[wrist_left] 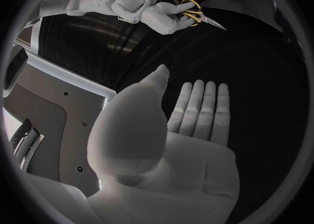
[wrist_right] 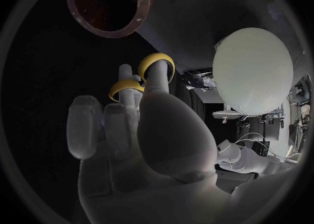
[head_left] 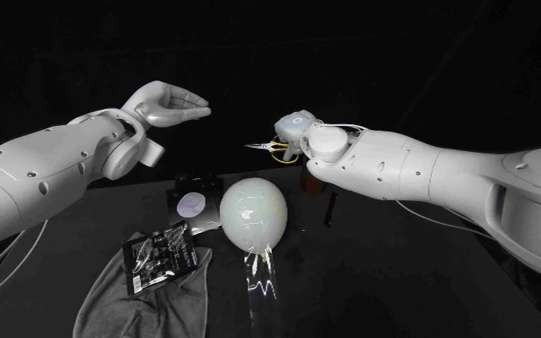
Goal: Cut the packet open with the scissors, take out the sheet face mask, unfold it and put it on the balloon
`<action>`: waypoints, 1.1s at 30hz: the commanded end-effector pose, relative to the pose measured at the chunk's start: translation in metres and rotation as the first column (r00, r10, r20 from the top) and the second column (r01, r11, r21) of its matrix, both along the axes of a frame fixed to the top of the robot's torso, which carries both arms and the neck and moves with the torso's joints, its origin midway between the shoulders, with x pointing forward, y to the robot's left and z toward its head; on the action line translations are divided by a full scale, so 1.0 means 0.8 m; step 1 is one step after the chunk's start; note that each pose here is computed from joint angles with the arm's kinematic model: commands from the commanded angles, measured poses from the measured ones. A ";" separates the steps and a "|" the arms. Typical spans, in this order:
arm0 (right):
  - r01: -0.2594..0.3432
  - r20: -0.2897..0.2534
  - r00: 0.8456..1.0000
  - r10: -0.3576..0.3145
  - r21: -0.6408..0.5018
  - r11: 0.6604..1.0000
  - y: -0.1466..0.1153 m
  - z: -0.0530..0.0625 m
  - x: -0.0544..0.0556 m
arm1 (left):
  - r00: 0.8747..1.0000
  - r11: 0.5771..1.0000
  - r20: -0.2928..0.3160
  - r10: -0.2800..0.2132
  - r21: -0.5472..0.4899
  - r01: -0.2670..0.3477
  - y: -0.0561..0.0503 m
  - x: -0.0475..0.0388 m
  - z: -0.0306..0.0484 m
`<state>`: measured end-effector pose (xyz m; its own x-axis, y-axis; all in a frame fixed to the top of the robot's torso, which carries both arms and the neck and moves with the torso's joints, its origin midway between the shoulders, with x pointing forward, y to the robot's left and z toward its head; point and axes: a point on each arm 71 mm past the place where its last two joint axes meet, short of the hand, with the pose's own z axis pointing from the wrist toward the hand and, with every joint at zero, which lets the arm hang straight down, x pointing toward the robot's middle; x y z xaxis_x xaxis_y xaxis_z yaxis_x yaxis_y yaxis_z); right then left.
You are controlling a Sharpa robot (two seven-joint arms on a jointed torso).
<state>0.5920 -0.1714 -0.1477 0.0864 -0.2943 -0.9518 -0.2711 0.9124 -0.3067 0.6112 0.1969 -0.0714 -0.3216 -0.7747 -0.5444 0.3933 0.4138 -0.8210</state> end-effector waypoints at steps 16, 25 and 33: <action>-0.098 0.126 0.987 0.096 0.012 0.995 0.035 0.036 0.000 | 0.998 0.993 0.051 -0.045 0.113 0.039 -0.054 0.017 0.0094; -0.145 0.150 0.978 0.141 0.014 0.989 0.048 0.046 -0.008 | 0.994 0.959 0.039 -0.097 0.272 0.083 -0.082 0.019 -0.0010; -0.166 0.151 0.975 0.162 0.010 0.986 0.053 0.048 -0.013 | 0.992 0.956 0.042 -0.117 0.276 0.101 -0.096 0.020 -0.0035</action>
